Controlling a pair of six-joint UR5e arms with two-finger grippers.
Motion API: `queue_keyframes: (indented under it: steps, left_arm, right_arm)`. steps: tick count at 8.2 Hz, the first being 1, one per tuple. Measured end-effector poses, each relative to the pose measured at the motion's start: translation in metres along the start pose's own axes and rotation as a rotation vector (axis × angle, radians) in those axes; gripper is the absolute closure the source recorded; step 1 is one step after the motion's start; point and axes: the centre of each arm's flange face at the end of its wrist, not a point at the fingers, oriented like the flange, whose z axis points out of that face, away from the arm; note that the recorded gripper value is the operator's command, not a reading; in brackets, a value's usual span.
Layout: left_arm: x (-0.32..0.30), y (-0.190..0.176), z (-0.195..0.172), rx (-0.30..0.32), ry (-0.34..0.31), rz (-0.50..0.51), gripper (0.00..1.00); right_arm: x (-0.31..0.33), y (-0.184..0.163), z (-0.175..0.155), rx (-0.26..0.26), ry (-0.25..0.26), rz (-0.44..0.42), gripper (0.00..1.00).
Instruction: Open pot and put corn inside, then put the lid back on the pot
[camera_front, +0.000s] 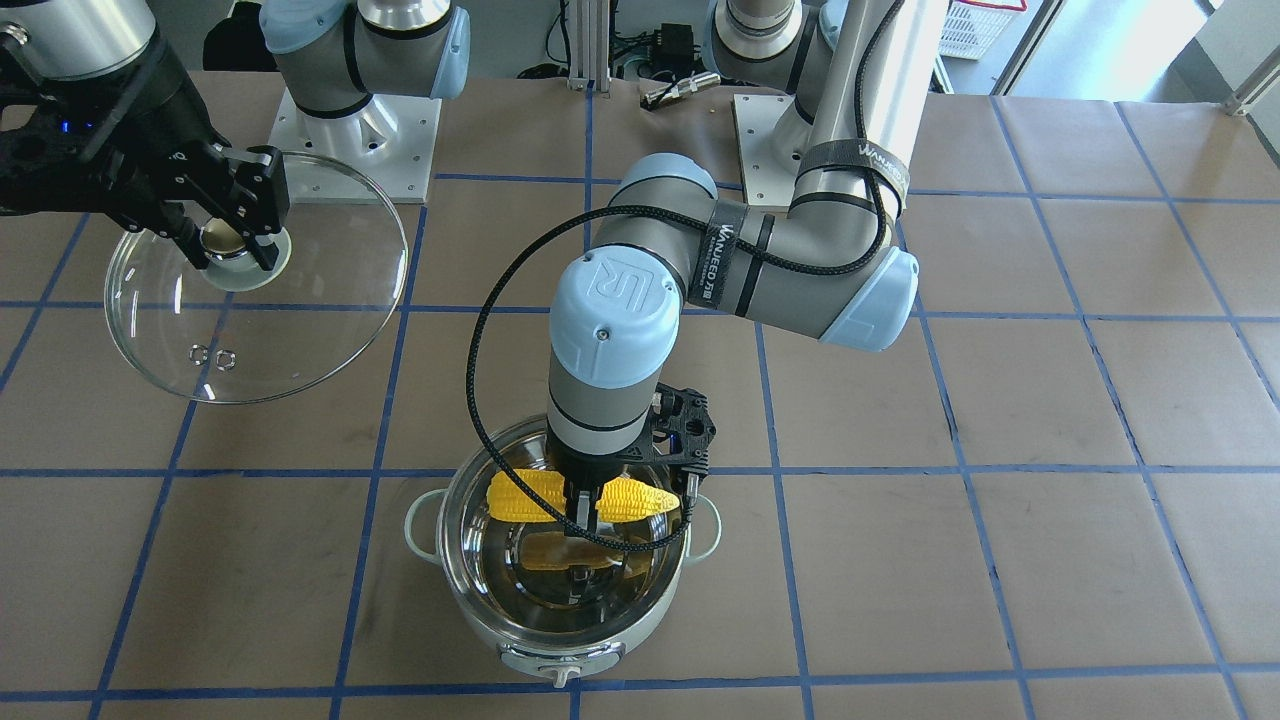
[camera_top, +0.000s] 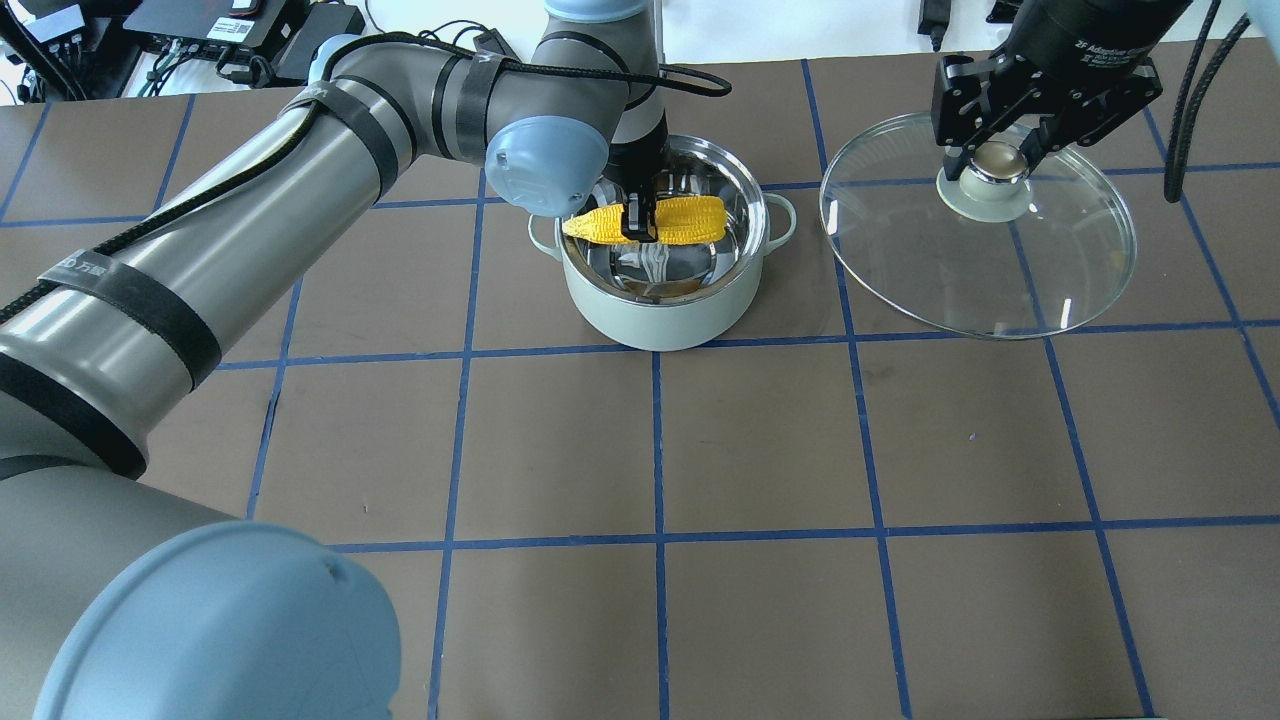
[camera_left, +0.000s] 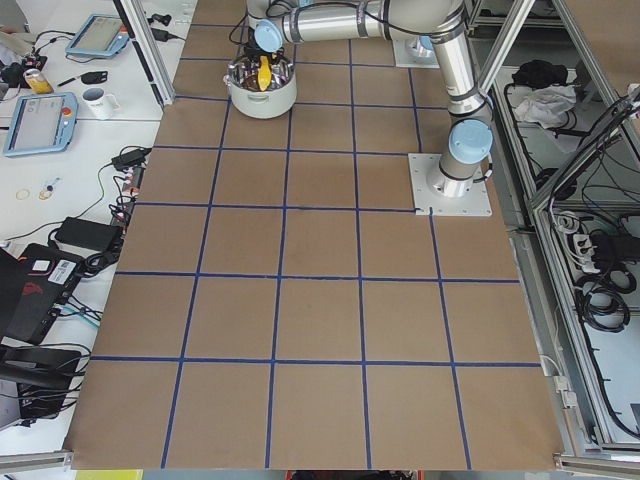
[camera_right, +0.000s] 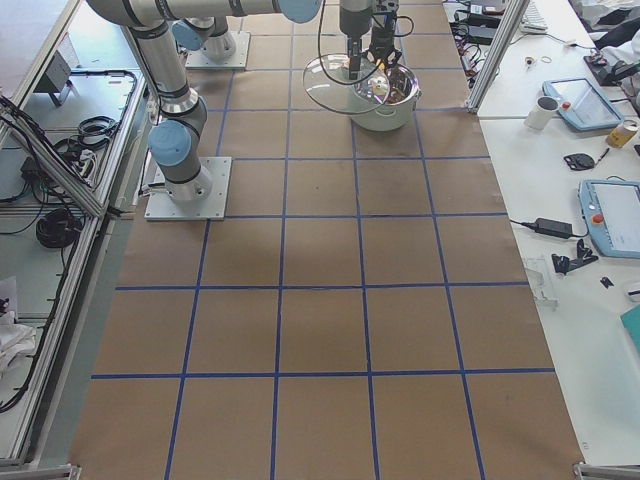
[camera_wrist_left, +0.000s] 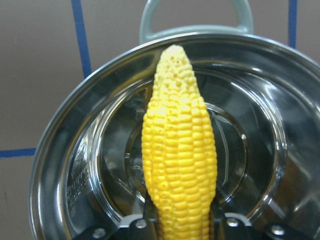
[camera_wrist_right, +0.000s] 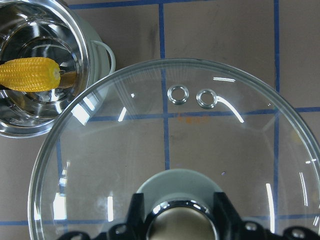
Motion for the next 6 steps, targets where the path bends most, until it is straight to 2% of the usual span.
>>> queue_keyframes:
  steps: [2, 3, 6]
  left_arm:
    - [0.000, -0.001, 0.005, 0.003, -0.005, -0.003, 0.56]
    - [0.001, -0.001, 0.009, 0.006, -0.011, -0.005, 0.33]
    - [0.004, -0.001, 0.020, 0.012, -0.024, -0.015, 0.32]
  right_arm:
    - [0.000, 0.000, 0.000, 0.001, 0.000, 0.000, 0.67]
    - [0.000, 0.000, 0.000, 0.001, 0.000, 0.000, 0.67]
    - [0.000, 0.000, 0.000, 0.000, -0.001, 0.001, 0.67]
